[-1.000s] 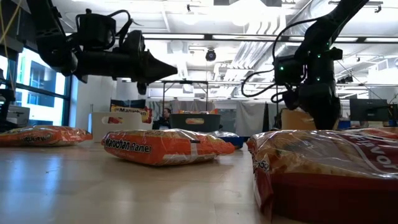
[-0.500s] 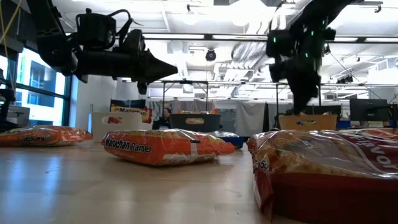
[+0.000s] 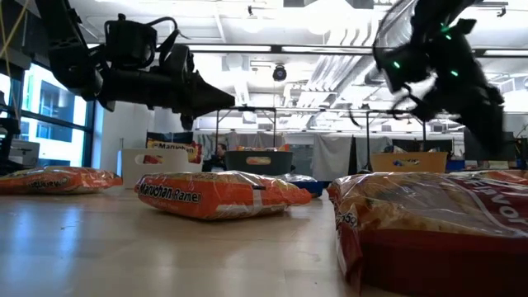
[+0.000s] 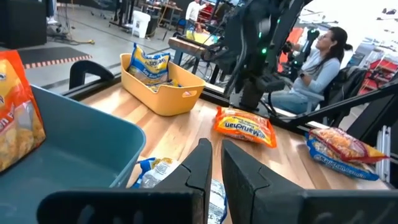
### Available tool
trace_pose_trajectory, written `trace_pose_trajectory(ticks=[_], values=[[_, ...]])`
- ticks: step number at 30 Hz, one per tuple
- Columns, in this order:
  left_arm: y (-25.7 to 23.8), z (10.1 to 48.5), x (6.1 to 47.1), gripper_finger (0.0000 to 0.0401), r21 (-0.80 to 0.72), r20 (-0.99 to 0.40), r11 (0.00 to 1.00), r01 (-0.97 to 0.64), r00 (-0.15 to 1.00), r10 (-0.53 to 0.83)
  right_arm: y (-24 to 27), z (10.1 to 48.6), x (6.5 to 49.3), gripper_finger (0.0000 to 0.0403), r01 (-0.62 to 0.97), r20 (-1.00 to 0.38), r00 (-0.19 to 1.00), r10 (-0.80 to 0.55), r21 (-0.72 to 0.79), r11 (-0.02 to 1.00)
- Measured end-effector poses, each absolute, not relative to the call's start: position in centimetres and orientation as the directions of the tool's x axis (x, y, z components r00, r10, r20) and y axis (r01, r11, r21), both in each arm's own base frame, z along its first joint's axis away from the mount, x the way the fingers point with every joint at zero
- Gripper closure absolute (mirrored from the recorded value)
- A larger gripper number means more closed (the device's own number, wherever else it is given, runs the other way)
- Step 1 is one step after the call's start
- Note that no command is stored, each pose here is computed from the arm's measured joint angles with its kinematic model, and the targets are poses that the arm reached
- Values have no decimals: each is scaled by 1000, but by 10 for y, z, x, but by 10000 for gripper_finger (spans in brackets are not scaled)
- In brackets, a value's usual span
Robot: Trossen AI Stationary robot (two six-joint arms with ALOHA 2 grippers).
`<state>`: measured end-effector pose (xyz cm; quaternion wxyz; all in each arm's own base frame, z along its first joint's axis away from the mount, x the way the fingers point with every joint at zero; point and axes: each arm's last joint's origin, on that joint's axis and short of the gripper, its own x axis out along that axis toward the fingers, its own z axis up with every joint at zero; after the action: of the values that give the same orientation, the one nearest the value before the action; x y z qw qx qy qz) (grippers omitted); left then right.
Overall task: Sort Maruchan noodles
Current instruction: Put the orange noodle pack into the blue bin
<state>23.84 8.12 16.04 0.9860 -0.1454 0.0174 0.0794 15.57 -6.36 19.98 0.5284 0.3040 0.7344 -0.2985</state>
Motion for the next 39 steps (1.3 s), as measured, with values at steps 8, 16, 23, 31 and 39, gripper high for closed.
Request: trace_pose_trajectory(ticks=[8, 16, 23, 31, 39], values=[[81, 160, 239, 391, -267, -63, 950, -161, 987, 150, -60, 179, 165, 393, 744, -982, -167, 90, -66, 665], [81, 160, 239, 400, -267, -61, 950, -161, 987, 150, -51, 171, 173, 400, 756, -980, -111, 166, 25, 654], [81, 161, 239, 401, -267, -60, 950, -161, 987, 151, -48, 179, 201, 401, 741, -971, 136, 196, 231, 630], [81, 160, 239, 400, -335, -67, 929, -159, 987, 145, -50, 225, 231, 389, 638, -942, 305, 138, 310, 705], [70, 148, 241, 379, -412, -187, 902, -129, 981, 55, -43, 205, 197, 308, 756, -982, -8, 190, 118, 644]])
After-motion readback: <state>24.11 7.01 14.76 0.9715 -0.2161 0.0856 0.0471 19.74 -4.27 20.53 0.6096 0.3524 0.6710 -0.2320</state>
